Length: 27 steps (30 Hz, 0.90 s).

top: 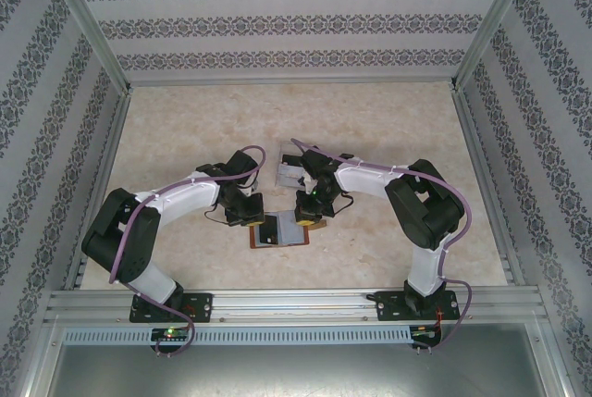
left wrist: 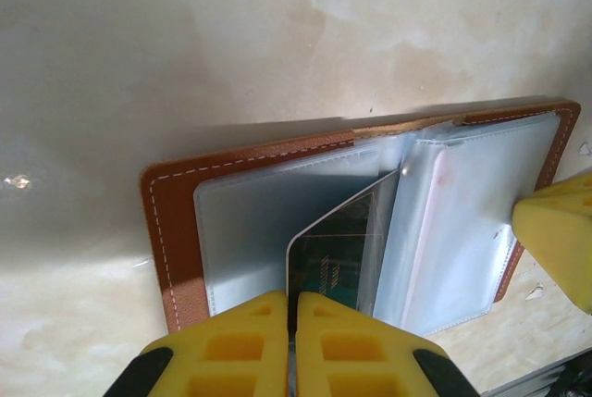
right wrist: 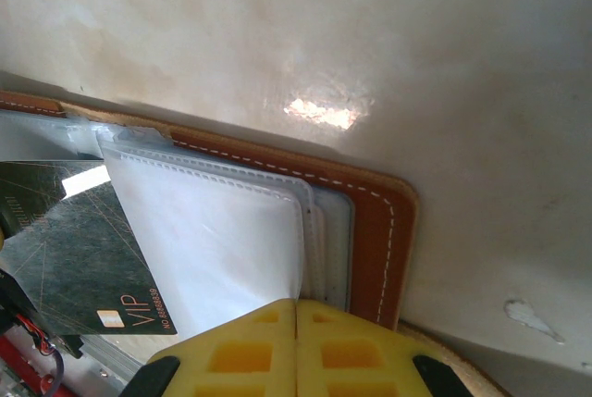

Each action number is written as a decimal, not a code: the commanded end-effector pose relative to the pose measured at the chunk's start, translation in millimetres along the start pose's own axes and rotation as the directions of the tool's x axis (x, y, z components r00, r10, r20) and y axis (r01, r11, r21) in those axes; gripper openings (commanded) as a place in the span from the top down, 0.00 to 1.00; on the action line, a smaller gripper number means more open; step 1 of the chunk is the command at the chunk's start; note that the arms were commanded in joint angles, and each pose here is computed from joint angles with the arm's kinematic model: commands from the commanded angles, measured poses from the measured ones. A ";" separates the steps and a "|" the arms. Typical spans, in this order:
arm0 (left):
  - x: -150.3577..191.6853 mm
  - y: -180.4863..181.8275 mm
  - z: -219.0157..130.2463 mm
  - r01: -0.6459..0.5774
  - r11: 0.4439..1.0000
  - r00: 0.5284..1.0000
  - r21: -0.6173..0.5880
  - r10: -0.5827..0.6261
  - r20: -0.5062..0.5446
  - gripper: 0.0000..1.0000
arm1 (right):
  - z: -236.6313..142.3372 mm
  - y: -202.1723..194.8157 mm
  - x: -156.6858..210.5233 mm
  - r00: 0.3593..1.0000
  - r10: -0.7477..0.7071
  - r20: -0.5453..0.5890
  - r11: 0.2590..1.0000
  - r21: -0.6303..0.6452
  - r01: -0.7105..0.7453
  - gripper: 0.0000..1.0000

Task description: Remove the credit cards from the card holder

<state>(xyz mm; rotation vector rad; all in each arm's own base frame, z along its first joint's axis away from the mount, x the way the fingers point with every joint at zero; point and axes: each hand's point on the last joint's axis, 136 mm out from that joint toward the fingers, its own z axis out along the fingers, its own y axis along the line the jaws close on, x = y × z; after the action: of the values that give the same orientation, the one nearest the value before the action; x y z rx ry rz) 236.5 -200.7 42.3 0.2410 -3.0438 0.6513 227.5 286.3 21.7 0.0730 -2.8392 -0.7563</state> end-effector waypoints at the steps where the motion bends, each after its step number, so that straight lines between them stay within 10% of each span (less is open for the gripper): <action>1: -6.3 -0.4 -10.0 0.024 1.000 0.999 -0.013 -0.024 0.032 0.91 | 11.5 -20.3 1.1 1.000 0.019 -0.018 0.997 0.072 -0.018 0.92; 27: -0.4 -25.7 3.2 0.012 0.994 1.000 0.112 -0.010 -0.021 0.94 | 11.1 -19.9 1.4 1.000 0.022 -0.016 0.997 0.071 -0.021 0.92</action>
<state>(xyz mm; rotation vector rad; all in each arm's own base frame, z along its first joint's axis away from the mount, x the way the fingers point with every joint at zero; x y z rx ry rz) 244.3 -223.4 52.5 0.2709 -2.9918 0.8336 227.5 286.3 21.7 0.0730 -2.8392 -0.7563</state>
